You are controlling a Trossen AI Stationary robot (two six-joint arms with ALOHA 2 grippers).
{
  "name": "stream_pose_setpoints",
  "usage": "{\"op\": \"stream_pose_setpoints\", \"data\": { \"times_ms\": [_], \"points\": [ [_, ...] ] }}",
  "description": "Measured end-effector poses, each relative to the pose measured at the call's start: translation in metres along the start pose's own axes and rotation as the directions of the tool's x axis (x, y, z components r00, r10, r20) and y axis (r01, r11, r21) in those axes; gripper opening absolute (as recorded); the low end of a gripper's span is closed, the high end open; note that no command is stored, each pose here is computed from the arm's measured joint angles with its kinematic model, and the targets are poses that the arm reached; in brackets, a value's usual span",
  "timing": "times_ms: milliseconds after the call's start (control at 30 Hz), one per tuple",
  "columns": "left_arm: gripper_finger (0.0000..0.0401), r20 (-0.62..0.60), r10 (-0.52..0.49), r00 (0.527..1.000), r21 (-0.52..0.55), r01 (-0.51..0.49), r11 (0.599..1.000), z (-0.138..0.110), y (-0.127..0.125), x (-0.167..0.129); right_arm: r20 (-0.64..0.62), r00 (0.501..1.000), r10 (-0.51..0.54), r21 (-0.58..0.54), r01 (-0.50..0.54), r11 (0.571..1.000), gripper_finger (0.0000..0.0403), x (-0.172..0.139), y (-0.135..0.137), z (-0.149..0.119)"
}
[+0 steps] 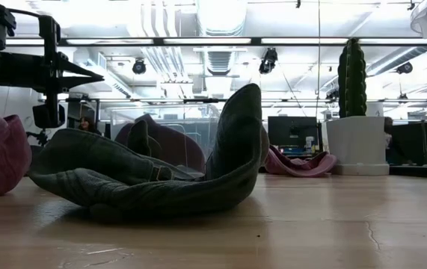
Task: Pick and place caps into container
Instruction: Put the top red cap into the top transparent container
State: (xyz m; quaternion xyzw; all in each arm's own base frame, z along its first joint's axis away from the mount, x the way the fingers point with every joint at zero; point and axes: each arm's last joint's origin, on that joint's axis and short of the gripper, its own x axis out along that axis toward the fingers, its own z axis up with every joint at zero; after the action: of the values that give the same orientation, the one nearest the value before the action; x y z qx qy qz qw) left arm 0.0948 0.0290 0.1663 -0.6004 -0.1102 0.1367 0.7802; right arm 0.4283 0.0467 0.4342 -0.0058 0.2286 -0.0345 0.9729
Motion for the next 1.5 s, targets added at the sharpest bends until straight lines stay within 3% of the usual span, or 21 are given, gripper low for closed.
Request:
{"op": "stream_pose_setpoints", "data": {
  "times_ms": [167,300,433,667,867,1100,1400,1500],
  "points": [
    [0.0000,0.000,0.001,1.000,-0.001,-0.001,1.000,0.000,0.000,0.000,0.243,0.968,0.059,0.016,-0.065,0.998,0.0008,0.008,0.005,0.017],
    [0.0000,0.010,0.004,1.000,0.000,-0.004,1.000,0.000,0.000,0.000,0.481,0.860,0.172,0.059,-0.228,0.972,0.0008,0.026,0.002,0.020],
    [0.0000,0.034,0.007,0.999,-0.001,-0.007,1.000,0.001,0.000,0.000,0.592,0.782,0.197,0.154,-0.350,0.924,0.0008,0.039,-0.004,0.009],
    [0.0000,0.036,0.009,0.999,-0.001,-0.009,1.000,0.001,0.000,0.000,0.543,0.816,0.196,0.231,-0.370,0.900,0.0008,0.026,-0.010,-0.023],
    [0.0000,0.037,0.014,0.999,-0.001,-0.014,1.000,0.001,0.001,0.000,0.609,0.773,0.176,0.211,-0.372,0.904,0.0008,-0.008,-0.016,-0.052],
    [0.0000,0.040,0.017,0.999,-0.004,-0.016,1.000,0.001,0.001,0.001,0.550,0.835,-0.012,0.403,-0.253,0.879,0.0008,-0.046,-0.029,-0.100],
    [0.0000,0.038,0.020,0.999,-0.004,-0.020,1.000,0.001,0.001,0.001,0.466,0.864,-0.192,0.666,-0.199,0.719,0.0008,-0.086,-0.042,-0.170],
    [0.0000,0.038,0.020,0.999,-0.004,-0.020,1.000,0.001,0.001,0.001,0.427,0.870,-0.246,0.746,-0.185,0.640,0.0008,-0.094,-0.046,-0.195]
  ]
}}
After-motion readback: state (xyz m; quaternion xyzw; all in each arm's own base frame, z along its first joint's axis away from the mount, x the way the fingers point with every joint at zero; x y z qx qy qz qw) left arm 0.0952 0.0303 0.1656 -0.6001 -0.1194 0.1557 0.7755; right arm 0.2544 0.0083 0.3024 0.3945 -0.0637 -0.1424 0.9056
